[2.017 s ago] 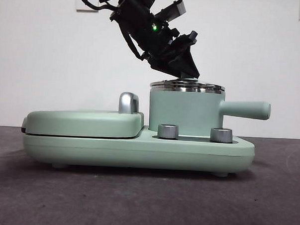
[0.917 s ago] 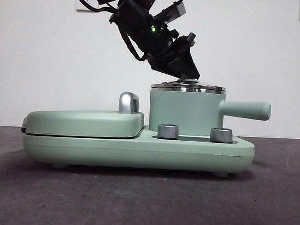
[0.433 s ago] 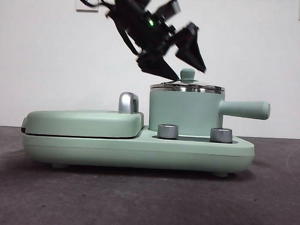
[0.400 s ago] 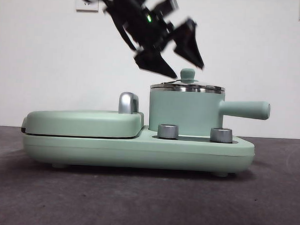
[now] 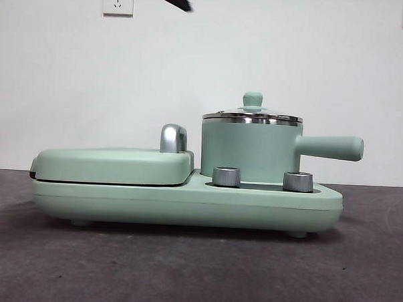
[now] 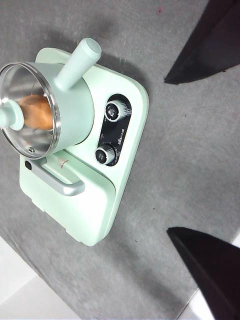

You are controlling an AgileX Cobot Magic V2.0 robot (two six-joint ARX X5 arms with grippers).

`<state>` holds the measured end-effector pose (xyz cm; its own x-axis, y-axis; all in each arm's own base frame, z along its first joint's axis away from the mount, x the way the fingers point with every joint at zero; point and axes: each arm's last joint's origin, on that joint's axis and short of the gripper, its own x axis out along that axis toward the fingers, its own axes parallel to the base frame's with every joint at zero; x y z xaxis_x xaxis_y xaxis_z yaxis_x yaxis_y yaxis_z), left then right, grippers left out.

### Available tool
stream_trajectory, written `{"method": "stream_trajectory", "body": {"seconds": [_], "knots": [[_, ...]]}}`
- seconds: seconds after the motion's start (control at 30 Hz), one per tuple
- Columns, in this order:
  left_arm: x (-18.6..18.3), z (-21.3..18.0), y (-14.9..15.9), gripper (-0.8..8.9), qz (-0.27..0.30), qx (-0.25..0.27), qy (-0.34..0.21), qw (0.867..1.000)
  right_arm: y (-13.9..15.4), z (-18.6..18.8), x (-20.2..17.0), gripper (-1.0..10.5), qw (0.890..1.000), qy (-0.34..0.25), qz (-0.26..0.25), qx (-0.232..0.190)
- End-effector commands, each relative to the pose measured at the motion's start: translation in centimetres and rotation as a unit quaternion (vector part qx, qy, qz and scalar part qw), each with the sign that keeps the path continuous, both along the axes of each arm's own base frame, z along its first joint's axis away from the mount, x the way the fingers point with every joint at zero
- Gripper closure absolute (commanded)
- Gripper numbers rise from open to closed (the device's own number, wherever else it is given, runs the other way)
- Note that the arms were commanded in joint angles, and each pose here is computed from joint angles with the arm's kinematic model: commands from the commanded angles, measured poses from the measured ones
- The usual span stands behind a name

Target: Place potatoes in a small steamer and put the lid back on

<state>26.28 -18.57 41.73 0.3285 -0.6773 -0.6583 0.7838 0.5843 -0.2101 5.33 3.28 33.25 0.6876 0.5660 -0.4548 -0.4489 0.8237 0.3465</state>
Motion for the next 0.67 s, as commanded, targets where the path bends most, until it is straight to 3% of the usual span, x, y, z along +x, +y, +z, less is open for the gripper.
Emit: {"method": "stream_trajectory", "body": {"seconds": [0.03, 0.3, 0.67], "knots": [[-2.3, 1.8, 1.3, 3.45, -0.006, -0.001, -0.001, 1.0, 0.0, 0.4, 0.0, 4.9, 1.0, -0.008, 0.0, 0.007], [-9.7, 3.3, 7.0, 3.45, 0.013, 0.004, 0.006, 1.0, 0.0, 0.4, -0.1, 4.9, 1.0, -0.008, 0.004, 0.009], [-17.8, -1.9, 12.1, 3.49, 0.05, -0.033, -0.001, 0.998, 0.3, 0.5, -0.3, 4.9, 0.997, -0.004, 0.068, 0.026]]}}
